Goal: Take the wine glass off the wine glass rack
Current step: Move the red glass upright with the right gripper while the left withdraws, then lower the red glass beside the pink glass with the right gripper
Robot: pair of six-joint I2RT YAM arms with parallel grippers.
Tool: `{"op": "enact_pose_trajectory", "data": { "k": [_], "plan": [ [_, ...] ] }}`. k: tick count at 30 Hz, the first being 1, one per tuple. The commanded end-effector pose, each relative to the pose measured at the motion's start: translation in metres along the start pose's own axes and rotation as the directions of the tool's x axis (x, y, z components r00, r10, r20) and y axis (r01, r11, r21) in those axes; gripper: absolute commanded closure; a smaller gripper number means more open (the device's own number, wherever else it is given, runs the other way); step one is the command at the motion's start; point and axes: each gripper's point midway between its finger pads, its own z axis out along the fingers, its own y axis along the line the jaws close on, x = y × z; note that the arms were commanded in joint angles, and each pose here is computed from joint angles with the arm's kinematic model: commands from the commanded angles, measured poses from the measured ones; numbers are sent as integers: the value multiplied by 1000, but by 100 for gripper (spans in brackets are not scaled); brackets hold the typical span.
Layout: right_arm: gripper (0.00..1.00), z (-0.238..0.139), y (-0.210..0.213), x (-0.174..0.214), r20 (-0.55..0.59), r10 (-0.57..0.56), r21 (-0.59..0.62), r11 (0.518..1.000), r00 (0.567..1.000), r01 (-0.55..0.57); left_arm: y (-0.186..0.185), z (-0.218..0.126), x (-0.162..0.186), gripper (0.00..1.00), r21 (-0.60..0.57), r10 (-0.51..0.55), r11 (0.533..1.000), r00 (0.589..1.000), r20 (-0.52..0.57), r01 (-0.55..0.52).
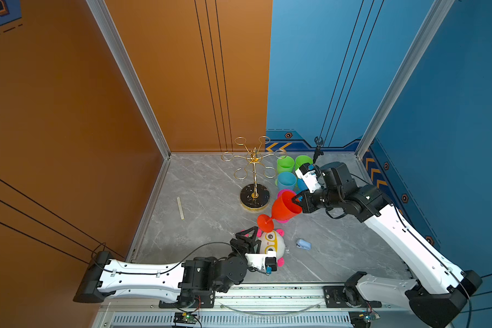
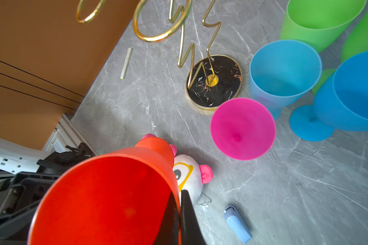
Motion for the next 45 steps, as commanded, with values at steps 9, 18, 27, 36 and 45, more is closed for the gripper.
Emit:
{"op": "enact_pose_trajectory", "data": {
  "k": [9,18,27,36,45],
  "plan": [
    [100,-41,-43,29,-120,-59,280,956,991,91,60,-6,51,29,-172,-602,795,792,-100,582],
    [100,-42,-80,38,-144,42,392,920,989,18,73,4,99,26,-302,-734,674,655,-178,674],
    [100,-28,-126,37,-119,115,529,848,986,-35,75,6,144,19,-408,-803,594,543,-246,693],
    [100,1,-156,21,-53,146,557,825,988,-92,68,3,178,15,-450,-871,491,412,-267,746],
    [100,20,-178,16,-41,156,607,788,987,-99,62,1,191,7,-462,-891,451,363,-271,763]
  ]
}}
